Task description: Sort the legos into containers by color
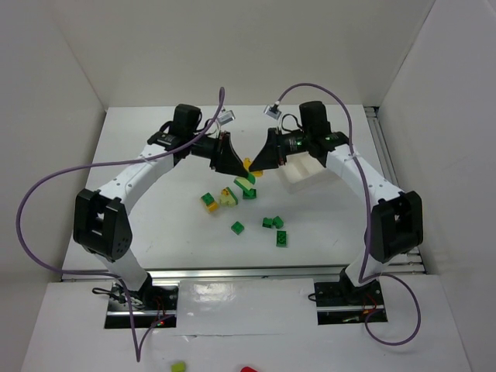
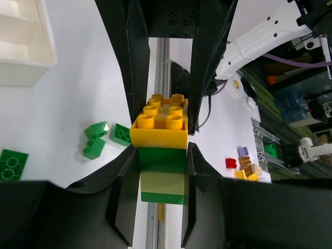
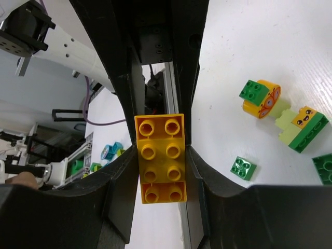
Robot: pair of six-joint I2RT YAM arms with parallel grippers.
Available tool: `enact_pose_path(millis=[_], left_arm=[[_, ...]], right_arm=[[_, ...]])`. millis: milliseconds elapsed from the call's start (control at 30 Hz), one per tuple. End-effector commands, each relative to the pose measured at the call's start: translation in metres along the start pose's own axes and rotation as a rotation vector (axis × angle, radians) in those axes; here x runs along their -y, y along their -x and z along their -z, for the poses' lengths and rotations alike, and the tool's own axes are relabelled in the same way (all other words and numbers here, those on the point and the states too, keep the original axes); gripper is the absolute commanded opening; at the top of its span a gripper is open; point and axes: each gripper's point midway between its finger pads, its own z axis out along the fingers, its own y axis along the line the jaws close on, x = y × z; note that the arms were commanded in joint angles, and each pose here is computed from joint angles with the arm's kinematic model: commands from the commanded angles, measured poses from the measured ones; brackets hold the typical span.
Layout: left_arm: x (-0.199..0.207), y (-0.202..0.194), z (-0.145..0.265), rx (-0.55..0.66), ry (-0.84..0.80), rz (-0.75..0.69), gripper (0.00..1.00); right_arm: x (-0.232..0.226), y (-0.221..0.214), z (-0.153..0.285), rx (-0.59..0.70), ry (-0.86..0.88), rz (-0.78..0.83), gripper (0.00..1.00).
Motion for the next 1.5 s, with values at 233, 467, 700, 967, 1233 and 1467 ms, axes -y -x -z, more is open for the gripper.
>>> enact_pose_path(millis=[233,467,700,967,1233,1467], left_arm=[[-0.001,0.001,0.014,0.019,-0.014,-0.032,0.0],[-0.03,0.007,0.021,0.053,0.163,0.071,0.0],[-0.071,0.016,0.038,0.126,0.411,0.174,0.0],[-0.074,0.027,0.047,0.18,0.479,0.215,0.0],[-0.067,0.038,0.053,0.201,0.451,0.213,0.0],[-0.036,0.052,0.057,0.215,0.225,0.189,0.0]], right_arm=[[0.051,0.052,0.089,0.254,-0.381,-0.018,0.14],[0.145,0.029,0.153,0.361,-1.052,-0.22,0.17],[0.187,-0.002,0.165,0.3,-1.275,-0.284,0.19],[0.215,-0.023,0.12,0.18,-1.237,-0.283,0.22],[0.208,-0.01,0.111,0.208,-1.246,-0.225,0.88],[0.14,0.018,0.09,0.268,-0.977,-0.071,0.7]])
